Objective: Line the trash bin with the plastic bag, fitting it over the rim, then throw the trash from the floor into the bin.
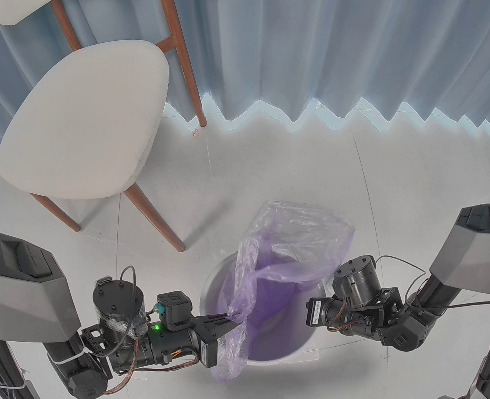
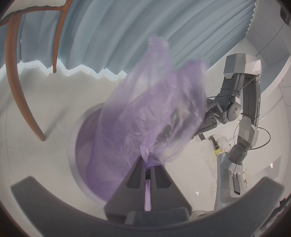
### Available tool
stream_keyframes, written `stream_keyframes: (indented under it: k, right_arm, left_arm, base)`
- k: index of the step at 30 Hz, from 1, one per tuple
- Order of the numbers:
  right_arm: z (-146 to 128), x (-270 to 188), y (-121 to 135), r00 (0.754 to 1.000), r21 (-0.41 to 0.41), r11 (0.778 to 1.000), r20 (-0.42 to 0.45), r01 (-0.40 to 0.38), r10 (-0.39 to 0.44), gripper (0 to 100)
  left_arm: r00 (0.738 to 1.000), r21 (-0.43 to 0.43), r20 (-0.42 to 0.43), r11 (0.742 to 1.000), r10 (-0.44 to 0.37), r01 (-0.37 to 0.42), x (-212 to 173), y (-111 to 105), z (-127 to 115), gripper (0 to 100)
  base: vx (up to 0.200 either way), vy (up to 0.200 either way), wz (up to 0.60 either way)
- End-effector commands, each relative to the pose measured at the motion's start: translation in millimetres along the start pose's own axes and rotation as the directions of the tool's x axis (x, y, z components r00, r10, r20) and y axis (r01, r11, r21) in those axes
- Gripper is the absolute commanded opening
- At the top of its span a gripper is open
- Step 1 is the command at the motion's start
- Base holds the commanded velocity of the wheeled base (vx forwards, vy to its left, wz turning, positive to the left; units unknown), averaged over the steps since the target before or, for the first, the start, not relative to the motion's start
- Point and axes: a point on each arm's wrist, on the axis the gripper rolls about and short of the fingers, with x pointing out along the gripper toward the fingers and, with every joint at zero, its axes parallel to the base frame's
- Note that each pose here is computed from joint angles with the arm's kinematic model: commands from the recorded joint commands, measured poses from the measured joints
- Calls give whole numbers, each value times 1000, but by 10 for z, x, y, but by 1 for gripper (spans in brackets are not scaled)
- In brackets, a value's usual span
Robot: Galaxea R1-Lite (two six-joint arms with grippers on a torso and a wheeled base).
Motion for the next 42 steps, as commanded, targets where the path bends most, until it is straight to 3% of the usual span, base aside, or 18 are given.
stream_keyframes:
  k: [1,6,12,13,19,27,35,36,38,42]
  right_arm:
    - [-96,116,3,1000,-19,1000,13,20,-19,0]
    - [-195,210,-50,998,-88,995,42,45,-41,0]
    - [-263,221,-99,998,-114,992,32,54,-51,0]
    - [-266,219,-101,998,-114,992,30,55,-52,100]
    - [-237,68,-107,997,-101,994,67,32,-25,100]
    - [-180,-296,-209,977,-31,998,205,-53,59,100]
    - [-8,-950,-190,922,36,969,319,-243,219,100]
    - [26,-1137,-202,901,43,956,349,-292,259,100]
    - [29,-1260,-225,891,50,948,360,-313,276,100]
    - [17,-1335,-294,902,104,947,351,-304,251,100]
  left_arm:
    - [1000,0,-7,1000,-1,1,5,-2,-17,0]
    - [1000,4,-12,1000,-3,3,8,-8,-28,0]
    - [1000,26,-13,1000,-3,3,9,-11,-30,0]
    - [1000,26,-12,1000,-3,4,9,-11,-28,0]
    - [1000,22,-7,1000,9,-9,1,19,-18,0]
    - [1000,22,4,999,26,-26,-13,11,4,0]
    - [999,23,25,999,23,-23,-62,-13,56,0]
    - [999,28,44,999,19,-20,-87,-28,100,0]
    - [998,34,61,999,14,-16,-118,-50,146,0]
    - [996,40,87,999,9,-13,-148,-70,206,0]
  base:
    - [0,0,0]
    - [0,0,0]
    - [0,0,0]
    - [0,0,0]
    - [0,0,0]
    - [0,0,0]
    - [0,0,0]
    - [0,0,0]
    - [0,0,0]
    - [0,0,0]
